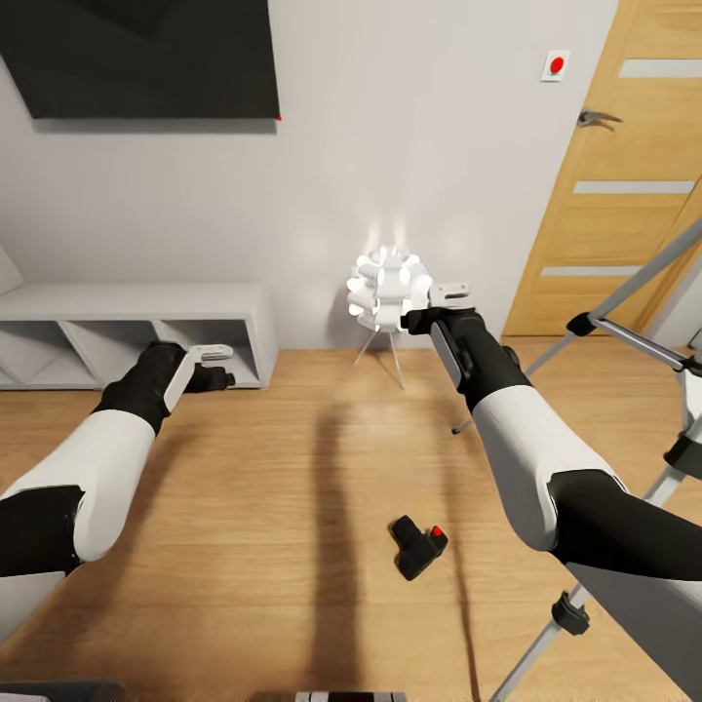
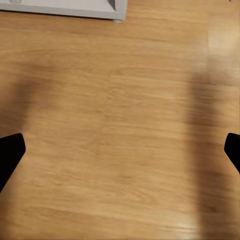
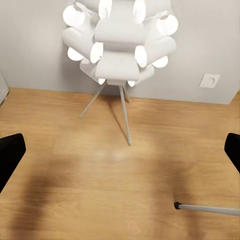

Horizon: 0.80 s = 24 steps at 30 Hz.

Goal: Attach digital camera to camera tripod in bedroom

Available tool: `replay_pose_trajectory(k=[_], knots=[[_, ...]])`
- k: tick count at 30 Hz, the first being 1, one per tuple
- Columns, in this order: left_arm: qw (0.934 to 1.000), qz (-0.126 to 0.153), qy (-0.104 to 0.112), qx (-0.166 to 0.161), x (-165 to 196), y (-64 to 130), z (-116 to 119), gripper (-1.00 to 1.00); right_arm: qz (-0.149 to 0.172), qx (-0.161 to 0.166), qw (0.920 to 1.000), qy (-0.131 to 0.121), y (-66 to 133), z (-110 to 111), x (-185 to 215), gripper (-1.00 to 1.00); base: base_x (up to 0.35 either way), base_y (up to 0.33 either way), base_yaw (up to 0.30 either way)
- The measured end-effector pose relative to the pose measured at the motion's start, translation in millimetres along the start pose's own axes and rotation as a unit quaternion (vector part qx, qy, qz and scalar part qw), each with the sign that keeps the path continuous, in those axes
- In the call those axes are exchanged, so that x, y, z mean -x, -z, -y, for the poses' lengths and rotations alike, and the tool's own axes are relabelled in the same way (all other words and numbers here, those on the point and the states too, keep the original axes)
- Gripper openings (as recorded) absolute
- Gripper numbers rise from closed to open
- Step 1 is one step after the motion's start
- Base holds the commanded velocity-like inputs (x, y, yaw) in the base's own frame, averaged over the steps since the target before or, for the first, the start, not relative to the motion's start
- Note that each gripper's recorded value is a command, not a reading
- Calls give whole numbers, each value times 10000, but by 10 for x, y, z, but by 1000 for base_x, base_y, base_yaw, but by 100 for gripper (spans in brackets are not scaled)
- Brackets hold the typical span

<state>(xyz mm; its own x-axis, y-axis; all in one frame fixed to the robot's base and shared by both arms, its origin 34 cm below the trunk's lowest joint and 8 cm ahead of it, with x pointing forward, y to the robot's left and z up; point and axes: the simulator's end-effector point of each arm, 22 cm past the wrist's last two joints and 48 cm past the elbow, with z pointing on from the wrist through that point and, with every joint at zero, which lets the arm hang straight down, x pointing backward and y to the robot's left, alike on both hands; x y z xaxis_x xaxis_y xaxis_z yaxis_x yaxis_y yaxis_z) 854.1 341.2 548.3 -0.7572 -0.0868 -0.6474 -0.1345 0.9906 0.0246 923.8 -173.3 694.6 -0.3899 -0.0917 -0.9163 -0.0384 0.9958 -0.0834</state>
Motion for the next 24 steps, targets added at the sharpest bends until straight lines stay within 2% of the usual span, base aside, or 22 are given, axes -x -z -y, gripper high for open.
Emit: replay_pose_trajectory(k=[24], knots=[[9988,-494,-52,51,-503,-602,14,100,-489,17,9988,13,-475,-38,-730,100,0,0,0]])
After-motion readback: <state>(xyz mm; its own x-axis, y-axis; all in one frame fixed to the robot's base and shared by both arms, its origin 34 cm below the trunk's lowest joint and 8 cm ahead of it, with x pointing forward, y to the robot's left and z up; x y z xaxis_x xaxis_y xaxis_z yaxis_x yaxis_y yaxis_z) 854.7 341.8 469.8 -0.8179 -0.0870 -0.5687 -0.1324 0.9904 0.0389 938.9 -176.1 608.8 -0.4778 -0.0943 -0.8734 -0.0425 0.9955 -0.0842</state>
